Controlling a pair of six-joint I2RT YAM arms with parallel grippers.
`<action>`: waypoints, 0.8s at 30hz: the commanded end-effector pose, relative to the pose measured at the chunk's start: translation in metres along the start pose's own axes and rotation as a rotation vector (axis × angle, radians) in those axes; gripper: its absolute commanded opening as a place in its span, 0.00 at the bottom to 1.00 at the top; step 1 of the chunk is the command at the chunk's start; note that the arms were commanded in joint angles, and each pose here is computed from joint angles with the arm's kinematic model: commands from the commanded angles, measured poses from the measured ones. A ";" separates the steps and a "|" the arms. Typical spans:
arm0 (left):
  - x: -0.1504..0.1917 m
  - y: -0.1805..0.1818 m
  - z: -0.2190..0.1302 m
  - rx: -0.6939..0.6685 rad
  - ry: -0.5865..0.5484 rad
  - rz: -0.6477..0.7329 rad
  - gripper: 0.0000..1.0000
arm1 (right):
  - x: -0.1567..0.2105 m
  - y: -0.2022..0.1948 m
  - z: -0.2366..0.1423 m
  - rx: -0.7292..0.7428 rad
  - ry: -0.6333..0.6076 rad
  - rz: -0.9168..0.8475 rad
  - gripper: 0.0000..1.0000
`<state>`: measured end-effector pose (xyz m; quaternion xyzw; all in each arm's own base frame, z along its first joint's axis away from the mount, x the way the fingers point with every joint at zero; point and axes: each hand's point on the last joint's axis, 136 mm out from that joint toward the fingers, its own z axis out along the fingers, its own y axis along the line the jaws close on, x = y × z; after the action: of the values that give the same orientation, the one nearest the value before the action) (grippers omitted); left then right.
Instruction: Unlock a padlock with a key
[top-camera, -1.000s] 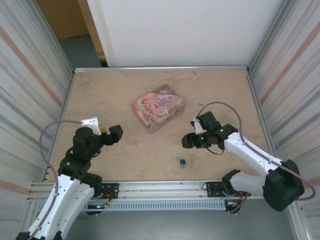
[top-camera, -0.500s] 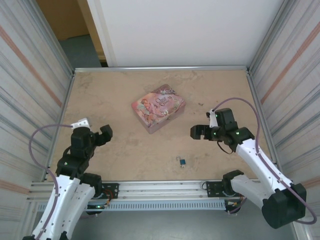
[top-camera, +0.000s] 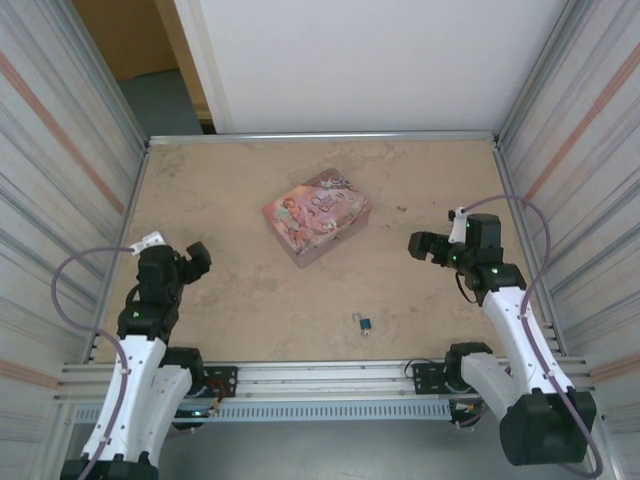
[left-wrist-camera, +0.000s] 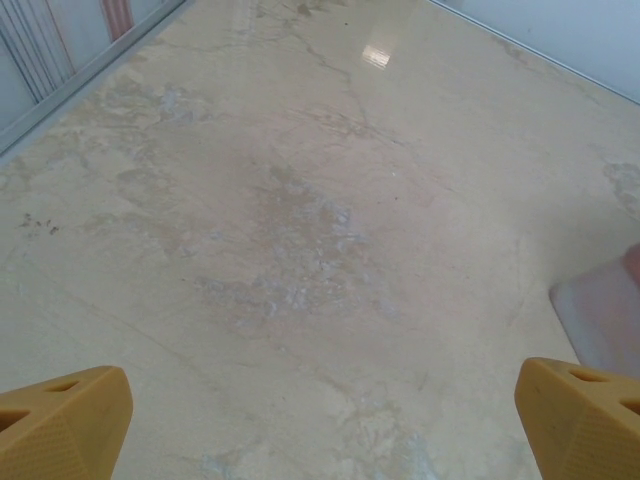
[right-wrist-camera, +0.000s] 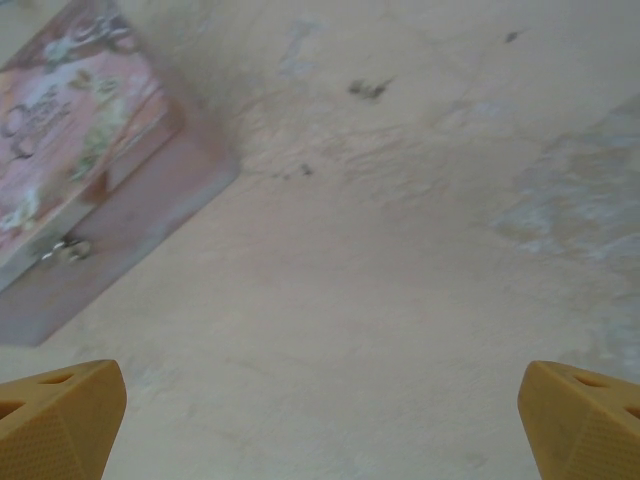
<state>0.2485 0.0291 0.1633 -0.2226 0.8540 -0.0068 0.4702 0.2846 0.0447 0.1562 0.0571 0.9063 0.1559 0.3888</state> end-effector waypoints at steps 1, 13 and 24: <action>-0.015 0.004 0.008 -0.031 -0.081 0.016 0.99 | -0.013 -0.025 0.006 0.062 -0.090 -0.022 0.99; -0.024 -0.004 0.049 -0.069 -0.089 0.142 0.99 | -0.029 -0.094 0.037 0.216 -0.269 0.044 0.99; -0.013 -0.020 0.068 0.019 -0.107 0.235 0.99 | -0.032 -0.099 0.061 0.184 -0.347 -0.010 0.99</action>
<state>0.3090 0.0319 0.1350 -0.1380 0.8568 0.0540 0.4939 0.3406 -0.0379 0.0875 0.1330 0.8604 0.0698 0.4869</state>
